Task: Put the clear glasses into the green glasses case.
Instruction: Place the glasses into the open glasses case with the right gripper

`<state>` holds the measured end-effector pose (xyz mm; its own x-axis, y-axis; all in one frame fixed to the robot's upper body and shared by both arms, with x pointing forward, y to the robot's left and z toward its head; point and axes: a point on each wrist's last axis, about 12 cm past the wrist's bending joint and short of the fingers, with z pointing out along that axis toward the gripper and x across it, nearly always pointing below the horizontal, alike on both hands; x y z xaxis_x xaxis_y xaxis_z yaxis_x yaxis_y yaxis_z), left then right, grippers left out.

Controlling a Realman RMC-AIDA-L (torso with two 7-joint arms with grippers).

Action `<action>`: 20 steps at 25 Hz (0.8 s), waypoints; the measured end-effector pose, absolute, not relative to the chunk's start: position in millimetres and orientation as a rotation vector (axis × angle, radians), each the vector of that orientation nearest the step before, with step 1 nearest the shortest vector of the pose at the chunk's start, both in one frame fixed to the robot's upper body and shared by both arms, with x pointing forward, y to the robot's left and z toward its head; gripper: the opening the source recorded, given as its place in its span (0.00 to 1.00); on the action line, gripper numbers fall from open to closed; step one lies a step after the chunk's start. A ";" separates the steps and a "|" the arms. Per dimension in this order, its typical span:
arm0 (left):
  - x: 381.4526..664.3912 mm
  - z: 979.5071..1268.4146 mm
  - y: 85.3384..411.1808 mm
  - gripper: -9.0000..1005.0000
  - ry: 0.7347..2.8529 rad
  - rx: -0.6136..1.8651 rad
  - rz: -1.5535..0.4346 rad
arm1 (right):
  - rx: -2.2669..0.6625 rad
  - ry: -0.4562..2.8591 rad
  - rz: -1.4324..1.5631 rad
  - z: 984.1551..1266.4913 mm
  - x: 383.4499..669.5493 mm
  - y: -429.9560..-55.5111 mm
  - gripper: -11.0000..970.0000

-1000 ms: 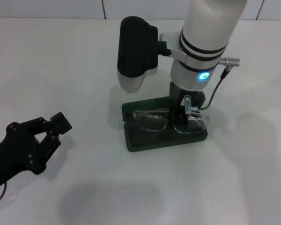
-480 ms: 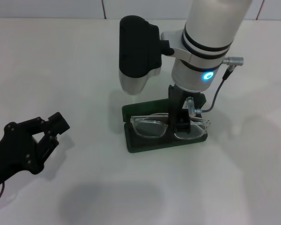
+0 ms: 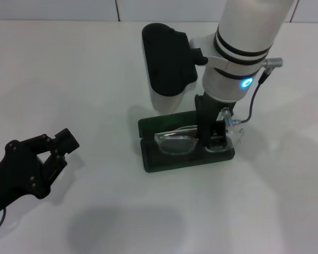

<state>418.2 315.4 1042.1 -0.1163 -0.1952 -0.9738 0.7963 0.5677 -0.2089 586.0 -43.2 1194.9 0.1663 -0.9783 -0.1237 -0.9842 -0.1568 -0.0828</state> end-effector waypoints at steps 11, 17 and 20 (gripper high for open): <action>418.4 1042.0 315.5 0.14 1.453 0.545 -0.918 | -2.352 1.832 0.026 1193.6 586.4 -46.6 0.08; 418.4 1042.1 316.3 0.14 1.455 0.544 -0.916 | -2.376 1.794 0.030 1193.5 585.8 -46.2 0.08; 418.6 1042.2 316.5 0.14 1.455 0.543 -0.916 | -2.378 1.775 0.038 1193.9 585.6 -44.8 0.08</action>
